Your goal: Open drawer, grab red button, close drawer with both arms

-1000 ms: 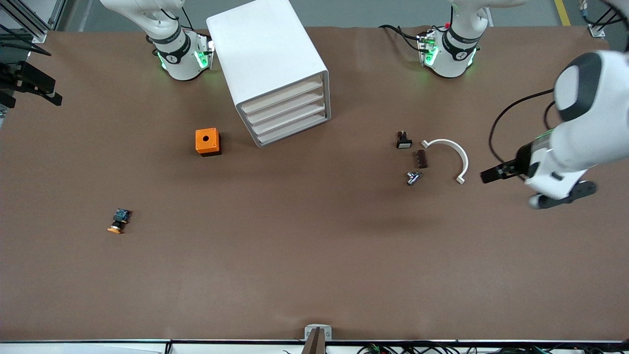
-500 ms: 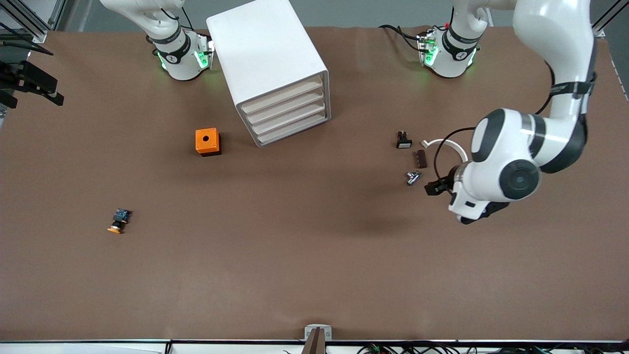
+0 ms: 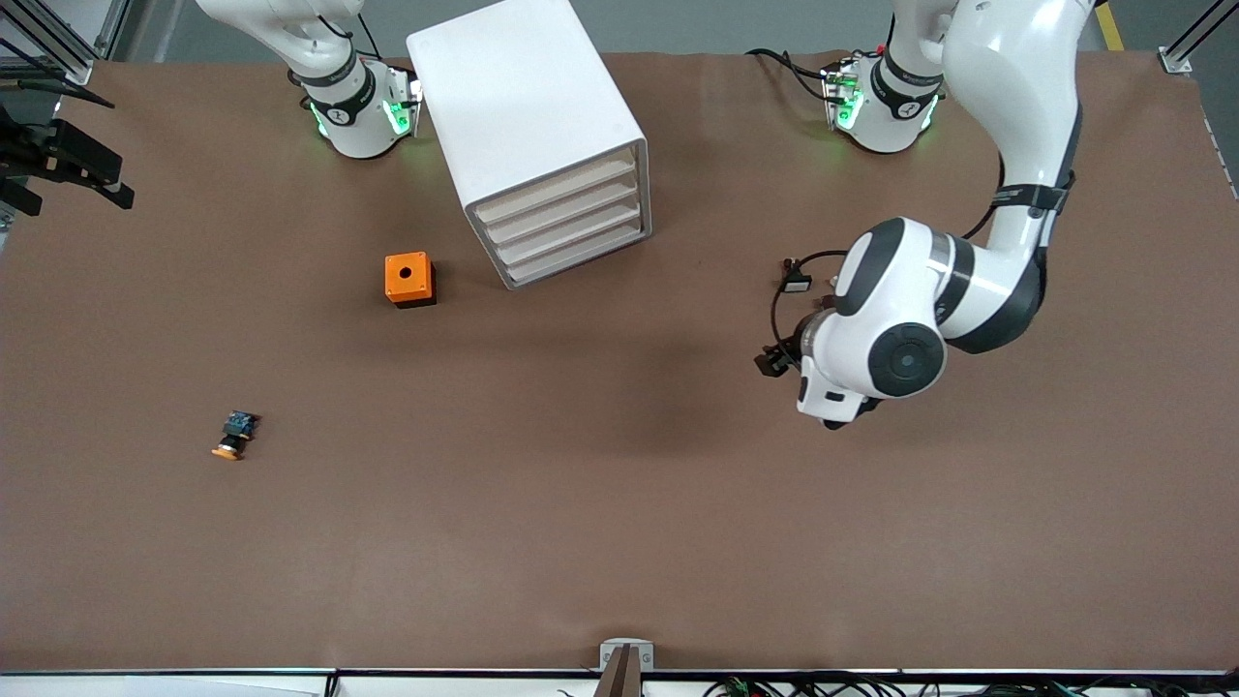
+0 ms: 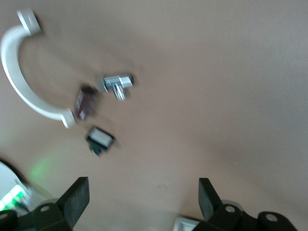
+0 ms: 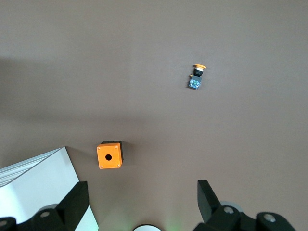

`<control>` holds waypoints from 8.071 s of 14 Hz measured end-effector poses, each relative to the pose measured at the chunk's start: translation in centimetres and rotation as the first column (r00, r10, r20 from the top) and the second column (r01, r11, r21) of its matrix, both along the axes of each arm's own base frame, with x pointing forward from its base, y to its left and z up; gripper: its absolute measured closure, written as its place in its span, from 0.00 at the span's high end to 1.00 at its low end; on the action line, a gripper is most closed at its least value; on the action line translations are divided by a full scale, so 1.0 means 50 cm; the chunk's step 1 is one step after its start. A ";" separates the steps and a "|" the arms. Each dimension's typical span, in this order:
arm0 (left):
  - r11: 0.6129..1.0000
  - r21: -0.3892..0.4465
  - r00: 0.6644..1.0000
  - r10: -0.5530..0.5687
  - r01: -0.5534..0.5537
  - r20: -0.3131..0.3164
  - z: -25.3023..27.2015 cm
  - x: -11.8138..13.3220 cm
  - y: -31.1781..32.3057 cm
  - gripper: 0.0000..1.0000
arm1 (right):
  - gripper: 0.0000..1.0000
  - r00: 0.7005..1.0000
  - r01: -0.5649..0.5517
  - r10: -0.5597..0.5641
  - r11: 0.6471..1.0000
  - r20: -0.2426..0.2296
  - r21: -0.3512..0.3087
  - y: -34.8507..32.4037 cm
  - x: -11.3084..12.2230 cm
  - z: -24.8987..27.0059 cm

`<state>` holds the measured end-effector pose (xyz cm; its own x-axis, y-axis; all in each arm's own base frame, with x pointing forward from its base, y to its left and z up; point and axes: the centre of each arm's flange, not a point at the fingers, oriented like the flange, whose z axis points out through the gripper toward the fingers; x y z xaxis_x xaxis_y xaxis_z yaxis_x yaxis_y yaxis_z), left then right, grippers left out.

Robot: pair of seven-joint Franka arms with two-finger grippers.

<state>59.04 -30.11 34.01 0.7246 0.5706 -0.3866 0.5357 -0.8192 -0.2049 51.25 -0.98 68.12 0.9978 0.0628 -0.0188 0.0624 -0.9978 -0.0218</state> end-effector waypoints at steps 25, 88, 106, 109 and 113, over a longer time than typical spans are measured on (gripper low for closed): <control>0.654 0.617 0.333 0.755 -0.438 -0.565 -0.255 -0.243 -0.349 0.61 | 1.00 1.000 0.002 -0.002 1.000 -0.004 0.002 -0.003 -0.003 -0.003; 0.901 -0.412 0.991 -0.118 0.136 0.068 0.368 0.067 0.431 1.00 | 1.00 0.754 0.625 -0.642 0.767 -0.143 -0.148 0.518 0.044 -0.327; 0.908 -0.150 0.898 -0.340 0.390 0.278 0.443 -0.139 0.595 1.00 | 1.00 0.637 0.765 -0.768 0.640 -0.060 -0.073 0.915 -0.166 -0.492; 0.900 -0.117 0.883 -0.374 0.419 0.283 0.442 -0.139 0.577 1.00 | 1.00 0.623 0.777 -0.780 0.626 -0.056 -0.062 0.951 -0.180 -0.525; 0.893 -0.084 0.866 -0.401 0.442 0.298 0.431 -0.132 0.560 1.00 | 1.00 0.610 0.788 -0.791 0.612 -0.048 -0.064 0.998 -0.208 -0.577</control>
<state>52.45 -2.11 55.57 0.9698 0.1403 -0.1994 0.1499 -0.9881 0.0338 40.87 48.93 39.27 0.6567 -0.7508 -0.0711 -0.7502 -0.6600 0.0394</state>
